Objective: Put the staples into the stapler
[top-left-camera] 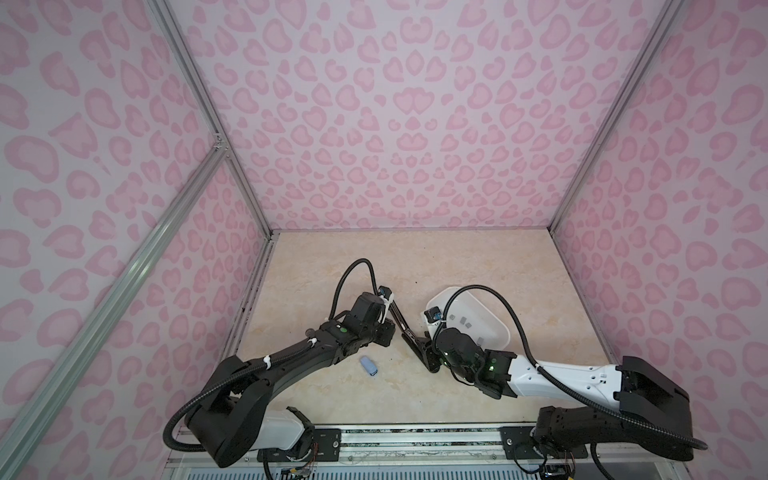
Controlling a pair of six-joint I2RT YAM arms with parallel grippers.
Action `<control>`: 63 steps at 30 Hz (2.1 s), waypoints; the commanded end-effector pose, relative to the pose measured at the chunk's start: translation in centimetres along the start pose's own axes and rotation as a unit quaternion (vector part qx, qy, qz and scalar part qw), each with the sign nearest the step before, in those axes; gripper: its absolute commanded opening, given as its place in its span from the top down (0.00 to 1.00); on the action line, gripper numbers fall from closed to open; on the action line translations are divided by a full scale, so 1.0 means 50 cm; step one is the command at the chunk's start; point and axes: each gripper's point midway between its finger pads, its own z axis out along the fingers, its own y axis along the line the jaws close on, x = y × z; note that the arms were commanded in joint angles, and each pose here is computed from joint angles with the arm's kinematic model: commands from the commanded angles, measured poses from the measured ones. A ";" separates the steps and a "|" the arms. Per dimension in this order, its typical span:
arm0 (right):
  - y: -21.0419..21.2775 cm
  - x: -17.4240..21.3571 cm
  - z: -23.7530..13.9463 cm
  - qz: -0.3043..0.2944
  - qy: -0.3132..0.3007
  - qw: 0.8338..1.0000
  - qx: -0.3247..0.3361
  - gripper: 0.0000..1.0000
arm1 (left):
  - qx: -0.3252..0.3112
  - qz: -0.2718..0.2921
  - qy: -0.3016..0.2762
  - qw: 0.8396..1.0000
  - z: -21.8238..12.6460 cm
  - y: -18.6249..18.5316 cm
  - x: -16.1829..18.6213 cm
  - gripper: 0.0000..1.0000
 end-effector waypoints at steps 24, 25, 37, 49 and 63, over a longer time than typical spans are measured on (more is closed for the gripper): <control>0.044 -0.063 0.009 0.039 -0.030 0.998 -0.041 0.68 | 0.120 0.085 -0.121 0.982 -0.151 -0.137 -0.051 0.97; 0.044 -0.058 0.013 0.040 -0.027 0.998 -0.041 0.68 | 0.121 0.085 -0.129 0.981 -0.159 -0.138 -0.057 0.97; 0.131 -0.045 -0.005 0.033 -0.046 0.991 -0.123 0.70 | 0.103 0.056 -0.227 0.967 -0.233 -0.120 -0.112 0.97; 0.133 -0.050 -0.070 -0.013 -0.102 0.983 -0.150 0.56 | 0.145 0.099 -0.275 0.945 -0.265 -0.151 -0.122 0.97; 0.203 -0.097 -0.181 -0.094 -0.160 0.918 -0.350 0.31 | 0.339 0.233 -0.252 0.876 -0.341 -0.283 -0.053 0.96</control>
